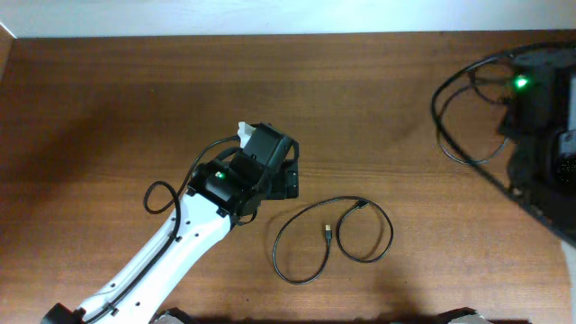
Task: Untangle cables
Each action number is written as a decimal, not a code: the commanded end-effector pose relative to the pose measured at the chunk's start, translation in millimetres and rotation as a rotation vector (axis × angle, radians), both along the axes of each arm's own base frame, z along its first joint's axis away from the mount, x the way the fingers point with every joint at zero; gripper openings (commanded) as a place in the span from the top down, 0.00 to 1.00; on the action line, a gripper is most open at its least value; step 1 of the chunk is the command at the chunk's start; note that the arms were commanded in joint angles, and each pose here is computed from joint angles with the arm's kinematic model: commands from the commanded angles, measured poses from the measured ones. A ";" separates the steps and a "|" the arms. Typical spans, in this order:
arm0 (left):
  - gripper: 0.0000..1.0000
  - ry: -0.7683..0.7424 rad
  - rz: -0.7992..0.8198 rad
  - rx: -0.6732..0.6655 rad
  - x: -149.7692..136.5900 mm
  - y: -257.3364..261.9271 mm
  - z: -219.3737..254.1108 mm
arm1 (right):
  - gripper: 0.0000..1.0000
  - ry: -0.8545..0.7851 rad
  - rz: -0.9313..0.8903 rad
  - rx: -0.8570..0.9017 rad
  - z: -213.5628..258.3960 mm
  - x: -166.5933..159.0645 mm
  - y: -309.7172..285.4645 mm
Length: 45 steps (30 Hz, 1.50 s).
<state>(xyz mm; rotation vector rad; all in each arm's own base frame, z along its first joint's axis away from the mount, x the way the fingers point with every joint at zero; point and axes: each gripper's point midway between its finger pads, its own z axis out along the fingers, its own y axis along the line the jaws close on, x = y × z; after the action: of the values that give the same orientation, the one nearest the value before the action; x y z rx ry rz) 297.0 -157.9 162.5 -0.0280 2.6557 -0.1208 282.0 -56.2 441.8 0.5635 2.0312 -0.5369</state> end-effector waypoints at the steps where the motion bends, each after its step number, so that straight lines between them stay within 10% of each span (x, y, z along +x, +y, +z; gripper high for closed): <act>1: 0.01 0.001 0.016 0.000 1.6 2.2 -0.2 | 0.96 -0.027 -0.192 -0.016 9.9 -21.2 -50.6; 17: 0.01 0.001 0.016 0.000 1.6 2.2 -0.2 | 0.96 0.112 -0.622 0.541 -161.1 30.2 -244.6; 29: 0.01 0.001 0.015 0.000 1.5 2.1 -0.2 | 0.96 -0.086 -0.172 0.385 -227.1 155.5 -286.2; 33: 0.01 0.001 0.016 0.000 1.6 2.2 -0.2 | 0.96 -0.111 -0.237 0.313 -320.1 136.3 -290.8; 42: 0.01 0.001 0.016 0.000 1.6 2.2 -0.2 | 0.96 -0.037 -0.198 0.406 -350.2 128.5 -268.6; 43: 0.01 0.001 0.015 0.000 1.5 2.1 -0.2 | 0.68 0.013 -0.194 0.452 -361.8 121.9 -259.2; 44: 0.01 0.001 0.016 0.000 1.6 2.2 -0.2 | 0.09 0.070 -0.206 0.488 -373.2 112.1 -251.7; 45: 0.01 0.001 0.016 0.000 1.6 2.2 -0.2 | 0.02 0.133 -0.217 0.533 -384.4 100.6 -241.9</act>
<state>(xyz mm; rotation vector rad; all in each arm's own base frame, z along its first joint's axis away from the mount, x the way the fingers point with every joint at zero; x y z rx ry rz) 297.3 -158.1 162.6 -0.0287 2.6547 -0.1217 394.4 -309.8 65.3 1.0810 2.1922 -0.1867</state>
